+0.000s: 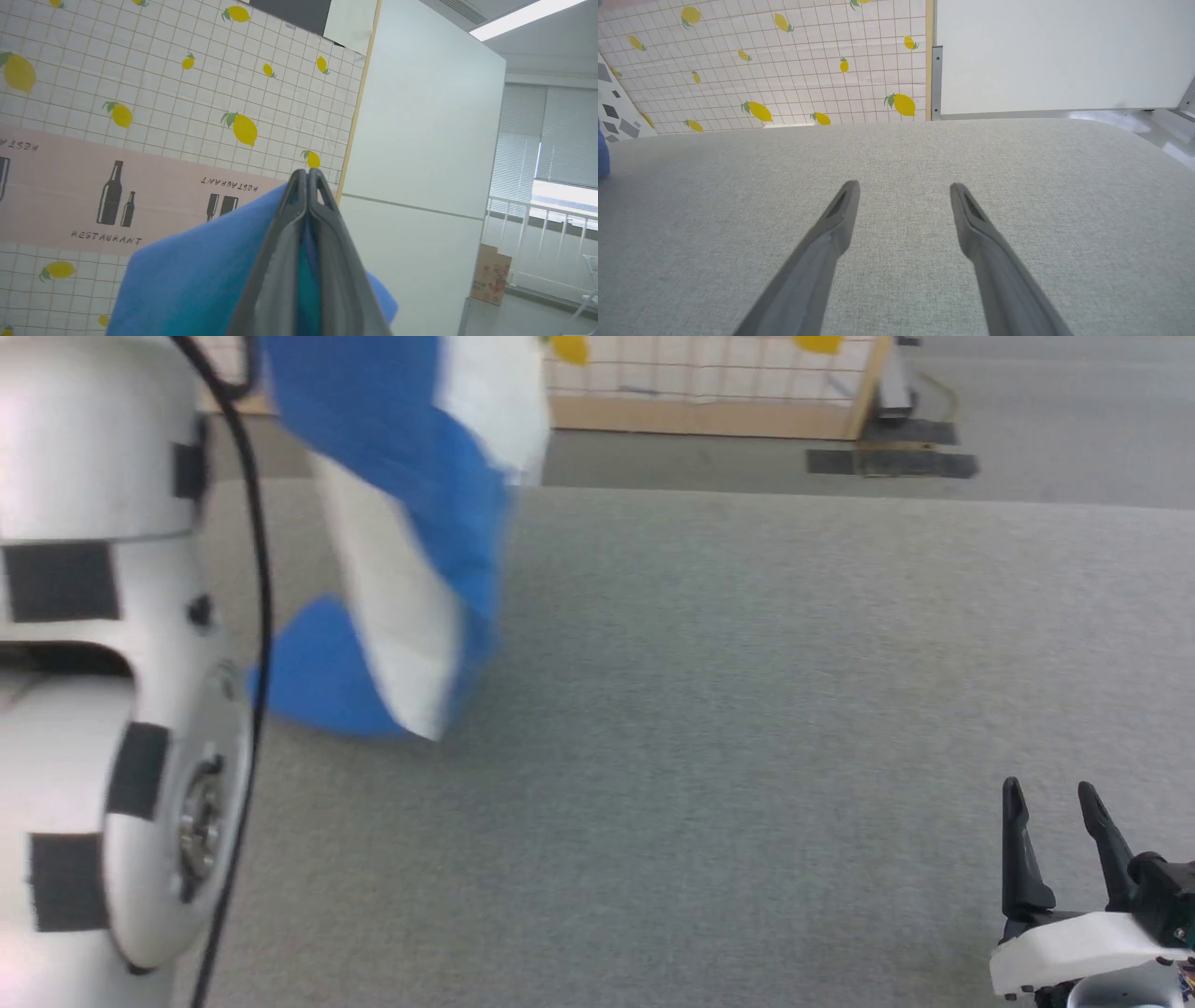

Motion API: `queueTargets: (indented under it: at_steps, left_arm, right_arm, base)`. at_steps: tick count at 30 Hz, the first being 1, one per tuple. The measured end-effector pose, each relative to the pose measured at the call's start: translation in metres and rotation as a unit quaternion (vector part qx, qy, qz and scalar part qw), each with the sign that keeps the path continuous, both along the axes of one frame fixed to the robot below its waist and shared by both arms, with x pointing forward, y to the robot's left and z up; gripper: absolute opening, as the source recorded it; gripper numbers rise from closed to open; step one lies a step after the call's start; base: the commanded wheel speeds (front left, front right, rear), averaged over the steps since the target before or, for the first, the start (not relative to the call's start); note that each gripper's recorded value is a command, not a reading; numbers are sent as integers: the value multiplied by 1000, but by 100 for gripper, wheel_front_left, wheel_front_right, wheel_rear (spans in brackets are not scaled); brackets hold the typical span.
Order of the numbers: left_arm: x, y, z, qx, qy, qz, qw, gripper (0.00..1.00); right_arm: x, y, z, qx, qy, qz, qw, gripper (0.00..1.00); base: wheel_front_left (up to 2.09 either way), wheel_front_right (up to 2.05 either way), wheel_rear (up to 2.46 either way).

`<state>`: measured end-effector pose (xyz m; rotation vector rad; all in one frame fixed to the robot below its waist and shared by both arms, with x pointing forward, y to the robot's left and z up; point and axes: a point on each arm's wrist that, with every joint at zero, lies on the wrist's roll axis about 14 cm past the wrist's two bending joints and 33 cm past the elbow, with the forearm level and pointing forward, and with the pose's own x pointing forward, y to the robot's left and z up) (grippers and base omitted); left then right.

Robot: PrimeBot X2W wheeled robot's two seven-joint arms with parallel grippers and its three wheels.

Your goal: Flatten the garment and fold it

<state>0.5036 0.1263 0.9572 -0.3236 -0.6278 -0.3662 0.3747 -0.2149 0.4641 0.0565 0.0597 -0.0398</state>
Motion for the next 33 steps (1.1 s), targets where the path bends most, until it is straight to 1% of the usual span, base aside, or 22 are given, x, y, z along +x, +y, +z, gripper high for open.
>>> queueTargets:
  at_steps: [1,3,6,8,9,11,13,15,17,19,21,23,24,27,28,29,30,31,32,33]
  left_arm:
    - [3,-11,-5,-9,12,-26,1000,0]
    - [9,-34,-22,-4,34,-62,997,0]
    - [23,-68,-79,16,106,-116,987,0]
    - [22,-104,-136,55,164,-164,971,0]
    - [18,-118,-158,64,183,-186,963,0]
    - [4,-152,-218,103,238,-232,938,0]
    - [-11,-171,-267,122,282,-261,915,0]
    - [-25,-182,-314,126,329,-278,894,0]
    - [-37,-189,-350,127,367,-285,876,0]
    - [-52,-194,-386,130,407,-294,855,0]
    - [-73,-201,-428,140,457,-305,824,0]
    - [-97,-205,-466,176,499,-312,789,0]
    - [-109,-206,-484,181,522,-313,772,0]
    - [-147,-203,-531,221,583,-318,714,0]
    - [-158,-203,-540,215,602,-321,699,0]
    - [-165,-203,-546,213,614,-324,687,0]
    - [-173,-203,-551,213,624,-326,677,10]
    - [-178,-204,-552,209,630,-331,671,78]
    - [-179,-207,-549,198,633,-336,669,100]
    - [-179,-209,-544,190,631,-340,671,100]
  right_arm:
    - [-3,-4,1,1,-2,-7,1000,100]
    - [-7,-12,3,0,-5,-19,1000,100]
    - [-13,-20,4,-1,-6,-32,999,100]
    - [-15,-24,4,-2,-6,-37,999,100]
    - [-16,-24,4,-2,-5,-38,999,100]
    - [-16,-25,3,-5,-4,-38,999,100]
    - [-15,-24,2,-6,-2,-36,999,100]
    - [-14,-23,0,-6,0,-35,999,100]
    - [-14,-23,-1,-6,3,-36,999,100]
    - [-14,-23,-3,-6,5,-36,999,100]
    - [-14,-23,-5,-5,8,-35,999,100]
    - [-14,-23,-6,-5,10,-36,999,100]
    - [-14,-23,-7,-4,11,-36,999,100]
    - [-15,-22,-8,-2,14,-35,999,100]
    - [-15,-22,-9,-1,14,-35,999,100]
    - [-15,-22,-9,0,14,-35,999,100]
    - [-15,-22,-9,0,14,-35,999,100]
    - [-15,-22,-9,0,14,-36,999,100]
    - [-15,-22,-9,1,14,-36,999,100]
    - [-15,-22,-9,1,14,-35,999,100]
  base:
    - [0,0,0]
    - [0,0,0]
    - [0,0,0]
    - [0,0,0]
    - [0,0,0]
    - [0,0,0]
    - [0,0,0]
    - [0,0,0]
    - [0,0,0]
    - [0,0,0]
    - [0,0,0]
    - [0,0,0]
    - [0,0,0]
    - [0,0,0]
    - [0,0,0]
    - [0,0,0]
    - [0,0,0]
    - [0,0,0]
    - [0,0,0]
    - [0,0,0]
